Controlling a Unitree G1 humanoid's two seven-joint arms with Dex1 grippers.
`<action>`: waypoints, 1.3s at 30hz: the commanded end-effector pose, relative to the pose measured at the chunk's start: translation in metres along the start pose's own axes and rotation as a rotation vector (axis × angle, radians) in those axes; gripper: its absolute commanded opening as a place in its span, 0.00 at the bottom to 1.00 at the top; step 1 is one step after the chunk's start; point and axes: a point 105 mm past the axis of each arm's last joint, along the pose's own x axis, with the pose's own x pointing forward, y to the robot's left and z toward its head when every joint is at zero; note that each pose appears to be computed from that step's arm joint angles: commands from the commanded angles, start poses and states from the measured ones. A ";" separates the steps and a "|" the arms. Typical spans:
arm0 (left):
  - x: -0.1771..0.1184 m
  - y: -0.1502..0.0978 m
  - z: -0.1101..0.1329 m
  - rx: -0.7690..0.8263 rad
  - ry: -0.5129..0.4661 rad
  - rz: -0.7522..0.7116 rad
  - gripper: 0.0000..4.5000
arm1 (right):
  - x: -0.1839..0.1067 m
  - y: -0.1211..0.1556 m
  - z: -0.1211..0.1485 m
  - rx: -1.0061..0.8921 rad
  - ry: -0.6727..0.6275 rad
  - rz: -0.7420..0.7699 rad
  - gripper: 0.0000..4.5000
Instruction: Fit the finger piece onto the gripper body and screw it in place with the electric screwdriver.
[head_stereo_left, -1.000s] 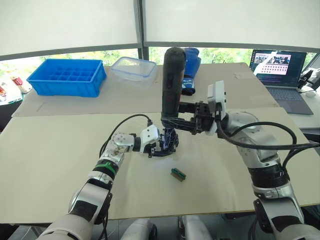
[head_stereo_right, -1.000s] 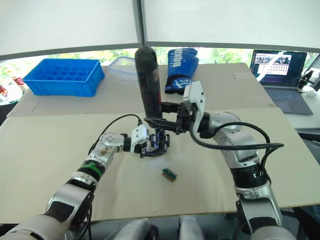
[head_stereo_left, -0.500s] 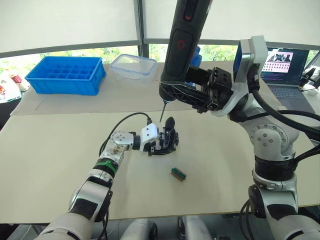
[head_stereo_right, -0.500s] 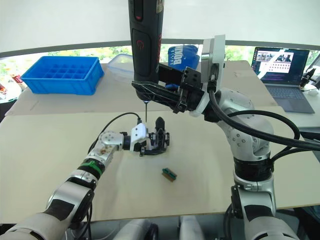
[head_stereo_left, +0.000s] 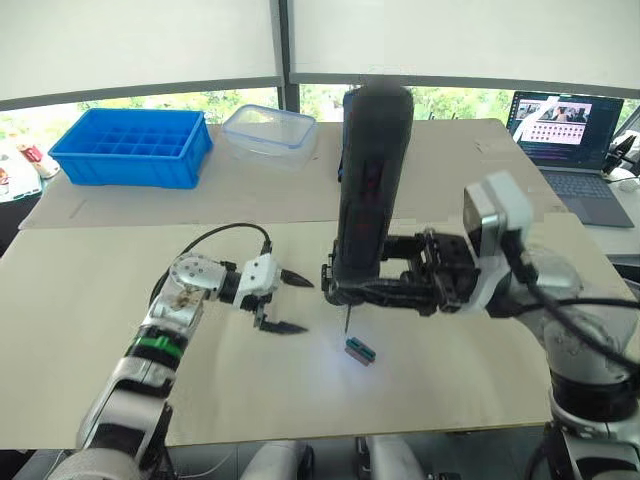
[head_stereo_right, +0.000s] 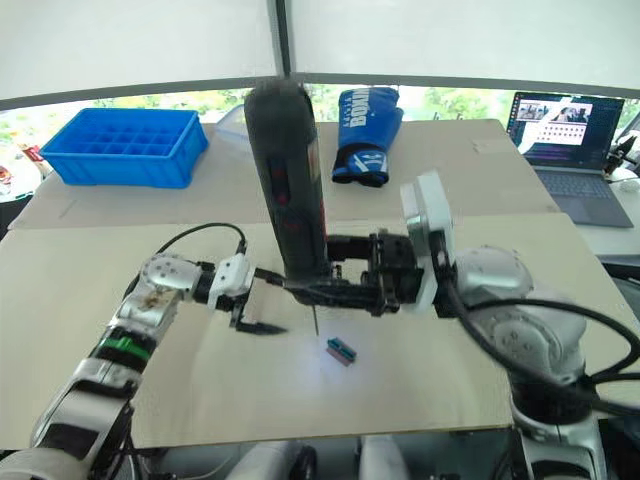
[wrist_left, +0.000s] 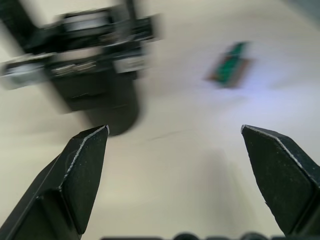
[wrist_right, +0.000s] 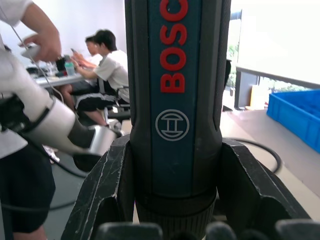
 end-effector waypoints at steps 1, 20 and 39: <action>0.021 -0.020 0.016 0.048 -0.056 -0.083 1.00 | -0.004 0.003 0.007 -0.112 -0.036 -0.061 0.42; 0.058 -0.014 0.008 0.081 -0.082 -0.018 1.00 | -0.014 0.006 -0.028 -0.110 -0.014 -0.208 0.42; 0.061 -0.010 0.006 0.087 -0.086 -0.010 1.00 | -0.016 0.004 -0.038 -0.113 0.012 -0.214 0.42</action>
